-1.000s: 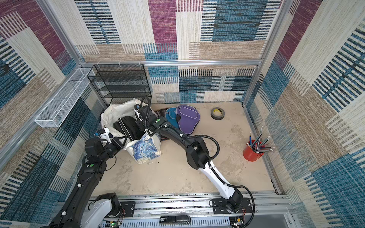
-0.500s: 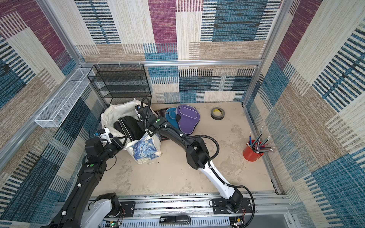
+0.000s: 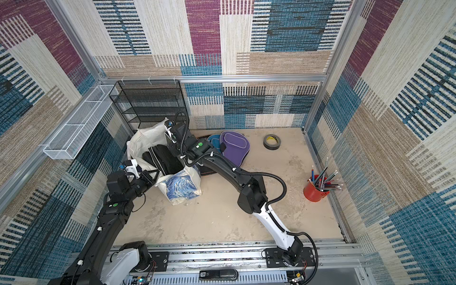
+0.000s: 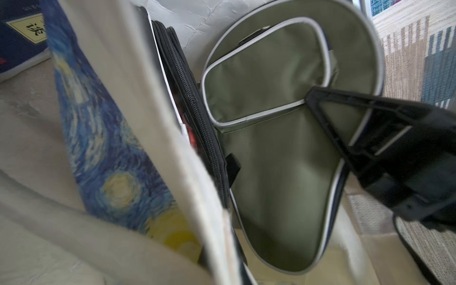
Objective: Remove the ping pong set from the canvas bag
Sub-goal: Pick up the ping pong set from the canvas bag.
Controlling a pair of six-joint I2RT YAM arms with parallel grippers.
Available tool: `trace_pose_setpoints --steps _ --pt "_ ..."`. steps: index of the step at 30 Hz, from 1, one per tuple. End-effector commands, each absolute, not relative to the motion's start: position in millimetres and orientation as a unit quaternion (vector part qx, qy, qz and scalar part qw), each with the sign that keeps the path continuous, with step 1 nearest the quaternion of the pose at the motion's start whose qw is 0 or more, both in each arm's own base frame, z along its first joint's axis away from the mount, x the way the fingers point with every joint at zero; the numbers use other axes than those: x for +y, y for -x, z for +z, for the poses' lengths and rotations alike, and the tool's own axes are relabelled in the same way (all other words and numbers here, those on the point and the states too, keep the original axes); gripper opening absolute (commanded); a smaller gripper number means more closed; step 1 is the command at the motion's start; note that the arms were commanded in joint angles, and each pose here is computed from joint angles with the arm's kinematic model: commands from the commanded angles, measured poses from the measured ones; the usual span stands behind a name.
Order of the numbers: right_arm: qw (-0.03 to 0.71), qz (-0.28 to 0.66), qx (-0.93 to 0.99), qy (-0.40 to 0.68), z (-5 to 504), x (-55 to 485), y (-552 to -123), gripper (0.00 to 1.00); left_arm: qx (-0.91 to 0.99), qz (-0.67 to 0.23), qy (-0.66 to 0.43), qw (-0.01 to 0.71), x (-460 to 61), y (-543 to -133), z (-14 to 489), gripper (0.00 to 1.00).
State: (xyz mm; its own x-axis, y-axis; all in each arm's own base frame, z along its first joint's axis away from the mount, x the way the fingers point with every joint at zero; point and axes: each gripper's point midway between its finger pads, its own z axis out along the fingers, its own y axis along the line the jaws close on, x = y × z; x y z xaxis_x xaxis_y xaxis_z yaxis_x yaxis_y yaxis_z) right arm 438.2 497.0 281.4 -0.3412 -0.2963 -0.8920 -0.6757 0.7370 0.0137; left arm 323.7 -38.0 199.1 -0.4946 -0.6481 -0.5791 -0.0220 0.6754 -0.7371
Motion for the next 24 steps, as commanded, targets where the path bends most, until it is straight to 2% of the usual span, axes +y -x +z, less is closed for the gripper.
trace_pose_setpoints --steps 1,16,24 --pt "0.516 0.21 0.774 0.301 321 495 -431 0.0 0.792 -0.345 0.203 0.462 -39 -325 205 0.0" --pt "0.571 0.299 0.711 0.281 447 463 -383 0.0 0.793 -0.329 0.207 0.469 -34 -325 208 0.0" --pt "0.601 0.386 0.657 0.241 502 409 -358 0.0 0.792 -0.325 0.208 0.473 -33 -323 208 0.0"
